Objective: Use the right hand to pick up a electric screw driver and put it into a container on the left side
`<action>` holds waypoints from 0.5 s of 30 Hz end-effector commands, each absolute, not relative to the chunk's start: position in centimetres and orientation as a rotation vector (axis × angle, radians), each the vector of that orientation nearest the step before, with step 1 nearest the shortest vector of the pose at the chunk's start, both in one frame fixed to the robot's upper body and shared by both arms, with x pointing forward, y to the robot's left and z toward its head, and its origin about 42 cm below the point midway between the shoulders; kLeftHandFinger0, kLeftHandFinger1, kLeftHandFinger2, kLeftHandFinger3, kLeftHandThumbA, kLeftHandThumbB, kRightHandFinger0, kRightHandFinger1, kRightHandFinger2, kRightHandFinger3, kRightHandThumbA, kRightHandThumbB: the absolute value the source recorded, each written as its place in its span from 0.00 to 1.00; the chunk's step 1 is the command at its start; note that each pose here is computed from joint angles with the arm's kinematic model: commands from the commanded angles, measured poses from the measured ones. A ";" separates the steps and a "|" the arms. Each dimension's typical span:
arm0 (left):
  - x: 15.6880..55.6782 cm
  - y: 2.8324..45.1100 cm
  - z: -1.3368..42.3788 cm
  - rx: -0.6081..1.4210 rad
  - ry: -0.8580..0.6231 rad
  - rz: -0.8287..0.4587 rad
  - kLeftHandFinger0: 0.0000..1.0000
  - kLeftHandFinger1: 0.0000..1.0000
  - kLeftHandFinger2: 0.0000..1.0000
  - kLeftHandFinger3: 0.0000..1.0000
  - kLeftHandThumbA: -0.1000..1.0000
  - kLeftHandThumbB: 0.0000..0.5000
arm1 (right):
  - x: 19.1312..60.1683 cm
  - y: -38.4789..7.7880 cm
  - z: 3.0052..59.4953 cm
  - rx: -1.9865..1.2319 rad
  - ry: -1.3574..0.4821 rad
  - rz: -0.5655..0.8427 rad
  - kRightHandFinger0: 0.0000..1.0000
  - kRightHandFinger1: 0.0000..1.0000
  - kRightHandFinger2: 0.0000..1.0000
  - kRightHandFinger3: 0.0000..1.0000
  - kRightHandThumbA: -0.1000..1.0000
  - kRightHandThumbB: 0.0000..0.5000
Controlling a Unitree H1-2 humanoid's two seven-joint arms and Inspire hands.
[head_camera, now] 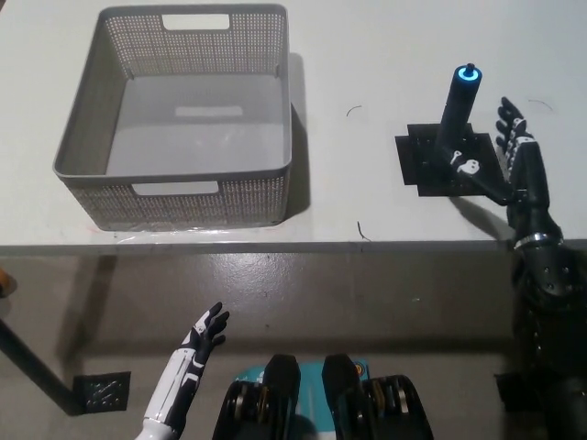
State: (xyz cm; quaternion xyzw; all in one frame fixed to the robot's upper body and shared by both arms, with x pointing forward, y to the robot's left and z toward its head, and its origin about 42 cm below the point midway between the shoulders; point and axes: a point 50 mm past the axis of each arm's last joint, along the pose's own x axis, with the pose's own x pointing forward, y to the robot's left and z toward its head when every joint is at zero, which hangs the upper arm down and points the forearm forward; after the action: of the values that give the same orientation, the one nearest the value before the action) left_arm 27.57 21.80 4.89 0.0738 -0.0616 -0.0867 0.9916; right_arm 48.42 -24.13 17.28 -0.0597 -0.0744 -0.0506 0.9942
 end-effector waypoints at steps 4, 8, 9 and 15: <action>27.6 21.9 5.6 0.158 -0.171 -0.188 1.00 1.00 1.00 1.00 1.00 0.55 | 51.5 -23.6 20.5 -0.134 -0.189 -0.108 1.00 1.00 1.00 1.00 1.00 0.84; 27.7 21.9 5.6 0.161 -0.174 -0.192 1.00 1.00 1.00 1.00 1.00 0.56 | 52.4 -23.5 20.8 -0.145 -0.173 -0.100 1.00 1.00 1.00 1.00 1.00 0.81; 27.7 21.8 5.6 0.157 -0.172 -0.194 1.00 1.00 1.00 1.00 1.00 0.56 | 52.6 -23.5 20.8 -0.146 -0.171 -0.098 1.00 1.00 1.00 1.00 1.00 0.81; 27.5 21.8 5.5 0.159 -0.171 -0.197 1.00 1.00 1.00 1.00 1.00 0.56 | 53.6 -22.6 20.9 -0.169 -0.156 -0.078 1.00 1.00 1.00 1.00 1.00 0.86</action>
State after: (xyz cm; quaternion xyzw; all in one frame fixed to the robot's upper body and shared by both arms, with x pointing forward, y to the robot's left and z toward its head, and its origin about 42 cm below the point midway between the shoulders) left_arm 27.52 21.77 4.86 0.0742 -0.0614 -0.0879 0.9915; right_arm 51.63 -22.99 16.79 -0.0734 -0.0144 -0.0370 0.9965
